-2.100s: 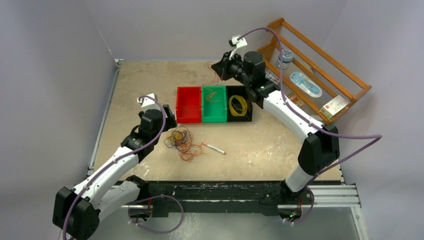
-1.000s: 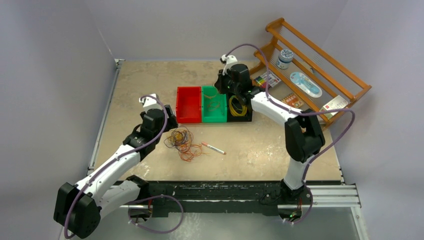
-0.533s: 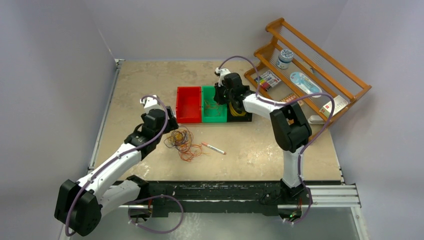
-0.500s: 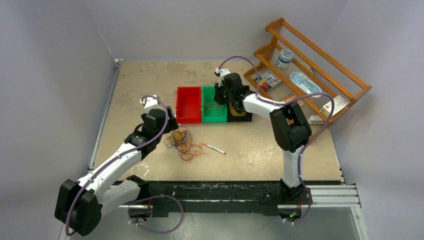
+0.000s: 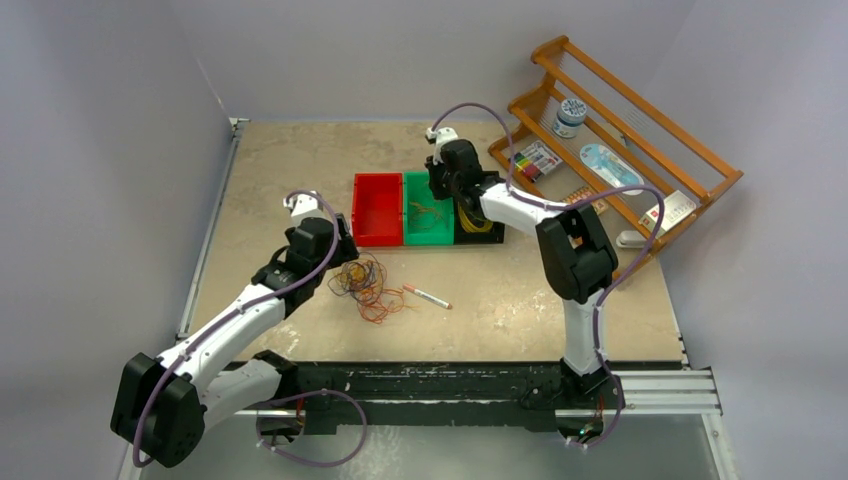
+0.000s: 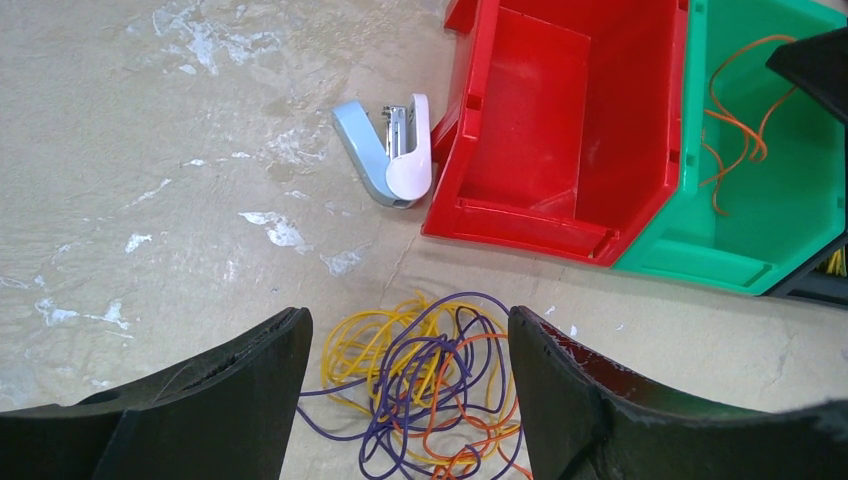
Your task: Untangle the cables
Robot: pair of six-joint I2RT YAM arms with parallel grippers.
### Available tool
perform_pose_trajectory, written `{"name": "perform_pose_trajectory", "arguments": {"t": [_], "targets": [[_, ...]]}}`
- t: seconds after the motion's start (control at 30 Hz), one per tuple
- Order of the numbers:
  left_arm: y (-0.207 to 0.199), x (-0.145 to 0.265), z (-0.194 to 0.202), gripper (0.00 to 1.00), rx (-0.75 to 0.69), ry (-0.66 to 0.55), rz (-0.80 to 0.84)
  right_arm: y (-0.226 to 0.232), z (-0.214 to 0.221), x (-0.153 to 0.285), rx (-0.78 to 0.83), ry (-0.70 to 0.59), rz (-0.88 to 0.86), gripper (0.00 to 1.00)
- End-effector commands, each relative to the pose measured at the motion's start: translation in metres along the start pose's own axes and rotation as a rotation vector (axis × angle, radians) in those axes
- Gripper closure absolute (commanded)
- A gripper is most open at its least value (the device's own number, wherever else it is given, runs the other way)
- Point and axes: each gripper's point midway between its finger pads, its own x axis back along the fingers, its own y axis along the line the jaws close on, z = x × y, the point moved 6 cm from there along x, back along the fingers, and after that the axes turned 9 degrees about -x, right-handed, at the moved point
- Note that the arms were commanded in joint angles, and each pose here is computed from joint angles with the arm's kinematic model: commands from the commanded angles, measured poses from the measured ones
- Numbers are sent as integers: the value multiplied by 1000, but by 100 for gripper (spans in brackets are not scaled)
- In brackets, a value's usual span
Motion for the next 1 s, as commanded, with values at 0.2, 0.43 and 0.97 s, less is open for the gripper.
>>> {"name": "perform_pose_trajectory", "arguments": {"t": [0.2, 0.43, 0.97], "targets": [[-3, 2, -7, 29, 24, -13, 15, 6, -44, 16, 32, -139, 28, 65], [-5, 2, -8, 29, 21, 4, 21, 21, -51, 41, 14, -159, -98, 53], [-4, 5, 3, 31, 1, 83, 24, 38, -58, 103, -56, -255, -265, 47]]}}
